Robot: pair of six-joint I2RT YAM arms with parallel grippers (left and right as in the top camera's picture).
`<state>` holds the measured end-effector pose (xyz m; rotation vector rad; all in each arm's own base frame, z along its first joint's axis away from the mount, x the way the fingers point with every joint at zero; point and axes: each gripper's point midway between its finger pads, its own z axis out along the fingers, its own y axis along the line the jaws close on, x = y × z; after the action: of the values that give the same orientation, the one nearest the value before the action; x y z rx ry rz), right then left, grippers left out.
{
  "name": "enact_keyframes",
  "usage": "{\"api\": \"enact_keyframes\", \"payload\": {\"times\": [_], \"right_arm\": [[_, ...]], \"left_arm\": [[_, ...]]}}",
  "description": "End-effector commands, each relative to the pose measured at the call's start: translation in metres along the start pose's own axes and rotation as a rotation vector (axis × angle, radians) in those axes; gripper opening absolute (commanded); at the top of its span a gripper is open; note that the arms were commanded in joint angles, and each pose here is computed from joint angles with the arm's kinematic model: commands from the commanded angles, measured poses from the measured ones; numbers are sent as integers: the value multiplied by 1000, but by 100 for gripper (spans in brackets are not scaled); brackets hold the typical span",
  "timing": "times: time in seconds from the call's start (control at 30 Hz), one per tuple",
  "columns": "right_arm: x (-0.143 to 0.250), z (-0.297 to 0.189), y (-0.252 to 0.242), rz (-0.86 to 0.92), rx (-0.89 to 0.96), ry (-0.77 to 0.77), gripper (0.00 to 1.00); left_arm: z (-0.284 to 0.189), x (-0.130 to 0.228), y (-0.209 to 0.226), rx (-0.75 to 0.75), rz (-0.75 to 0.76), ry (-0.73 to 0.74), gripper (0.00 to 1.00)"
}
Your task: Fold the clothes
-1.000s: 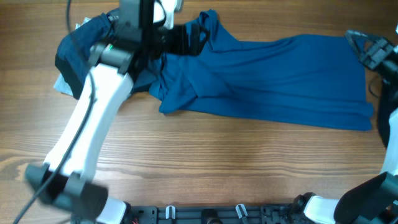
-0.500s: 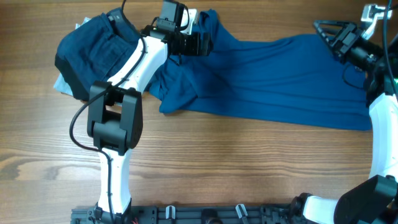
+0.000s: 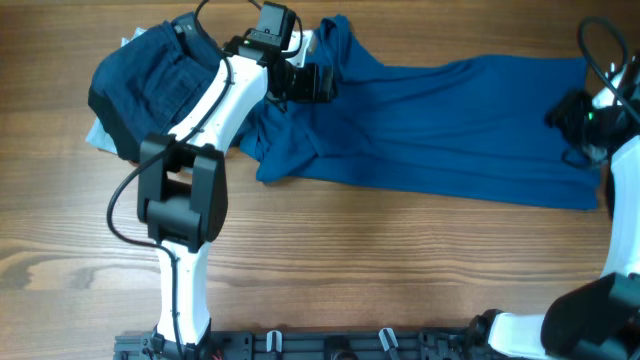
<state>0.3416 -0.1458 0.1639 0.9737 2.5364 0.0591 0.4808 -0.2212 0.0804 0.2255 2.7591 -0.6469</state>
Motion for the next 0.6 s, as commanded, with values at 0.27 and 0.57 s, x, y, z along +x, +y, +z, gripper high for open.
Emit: {"api": "enact_keyframes", "payload": {"times": [0.27, 0.57], "right_arm": [[44, 86, -104, 343, 44, 365, 63], [52, 134, -109, 379, 55, 370, 38]], "left_arm": [[-107, 46, -6, -72, -89, 115, 100], [-78, 104, 18, -117, -159, 297, 100]]}}
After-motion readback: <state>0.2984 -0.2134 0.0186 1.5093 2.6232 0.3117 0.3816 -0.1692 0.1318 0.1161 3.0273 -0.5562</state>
